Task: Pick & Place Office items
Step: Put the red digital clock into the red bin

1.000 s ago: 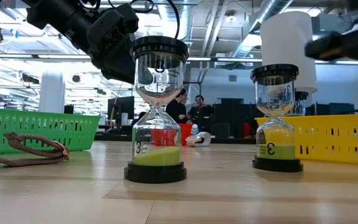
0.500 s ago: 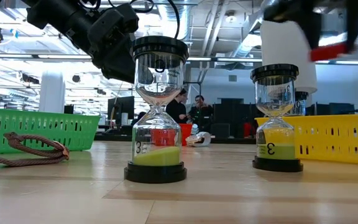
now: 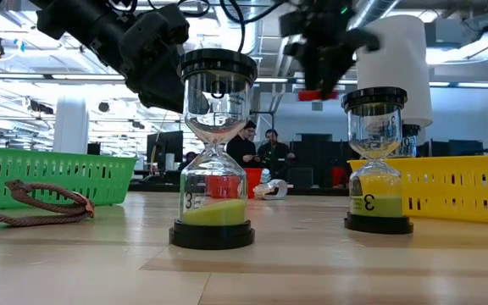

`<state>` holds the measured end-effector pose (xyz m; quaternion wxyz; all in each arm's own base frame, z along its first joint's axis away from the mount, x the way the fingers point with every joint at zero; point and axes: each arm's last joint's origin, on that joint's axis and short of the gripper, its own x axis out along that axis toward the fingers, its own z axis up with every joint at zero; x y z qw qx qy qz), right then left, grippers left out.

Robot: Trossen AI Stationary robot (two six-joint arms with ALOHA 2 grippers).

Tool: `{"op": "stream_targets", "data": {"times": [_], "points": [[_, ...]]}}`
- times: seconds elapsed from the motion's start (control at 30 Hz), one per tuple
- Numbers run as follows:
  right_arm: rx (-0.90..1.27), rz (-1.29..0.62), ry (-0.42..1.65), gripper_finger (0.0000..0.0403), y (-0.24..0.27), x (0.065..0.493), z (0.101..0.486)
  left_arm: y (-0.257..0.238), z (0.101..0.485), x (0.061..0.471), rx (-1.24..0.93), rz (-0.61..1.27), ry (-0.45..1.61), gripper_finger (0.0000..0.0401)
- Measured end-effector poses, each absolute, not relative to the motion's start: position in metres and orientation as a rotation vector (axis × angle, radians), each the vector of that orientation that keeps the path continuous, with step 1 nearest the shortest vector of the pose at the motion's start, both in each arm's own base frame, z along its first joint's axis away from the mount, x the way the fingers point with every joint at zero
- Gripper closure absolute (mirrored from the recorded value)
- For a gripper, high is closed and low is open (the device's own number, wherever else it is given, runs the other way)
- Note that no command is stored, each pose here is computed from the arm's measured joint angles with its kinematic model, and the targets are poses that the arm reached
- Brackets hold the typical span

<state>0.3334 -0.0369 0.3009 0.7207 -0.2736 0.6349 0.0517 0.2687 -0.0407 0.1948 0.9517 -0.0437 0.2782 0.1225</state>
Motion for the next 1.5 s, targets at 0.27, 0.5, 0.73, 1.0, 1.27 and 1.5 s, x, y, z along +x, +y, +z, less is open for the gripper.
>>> {"op": "stream_targets", "data": {"times": [0.27, 0.5, 0.73, 1.0, 1.27, 1.5], "points": [[-0.454, 0.015, 1.01, 0.0257, -0.127, 0.348, 0.31, -0.042, 0.194, 0.269, -0.106, 0.193, 0.578, 0.0246], [-0.387, -0.103, 0.79, 0.0233, -0.163, 0.351, 0.304, -0.042, 0.194, 0.269, -0.052, 0.178, 0.584, 0.0246], [-0.336, -0.14, 0.722, 0.0259, -0.167, 0.354, 0.284, -0.041, 0.204, 0.262, -0.035, 0.179, 0.563, 0.0246], [-0.118, -0.223, 0.598, 0.0239, -0.163, 0.375, 0.268, -0.039, 0.235, 0.248, -0.067, 0.17, 0.441, 0.0246], [-0.077, -0.288, 0.684, 0.026, -0.153, 0.401, 0.222, -0.04, 0.253, 0.234, -0.051, 0.145, 0.375, 0.0246], [-0.035, -0.379, 0.668, 0.0246, -0.154, 0.402, 0.225, -0.039, 0.259, 0.231, -0.054, 0.142, 0.351, 0.0246]]}}
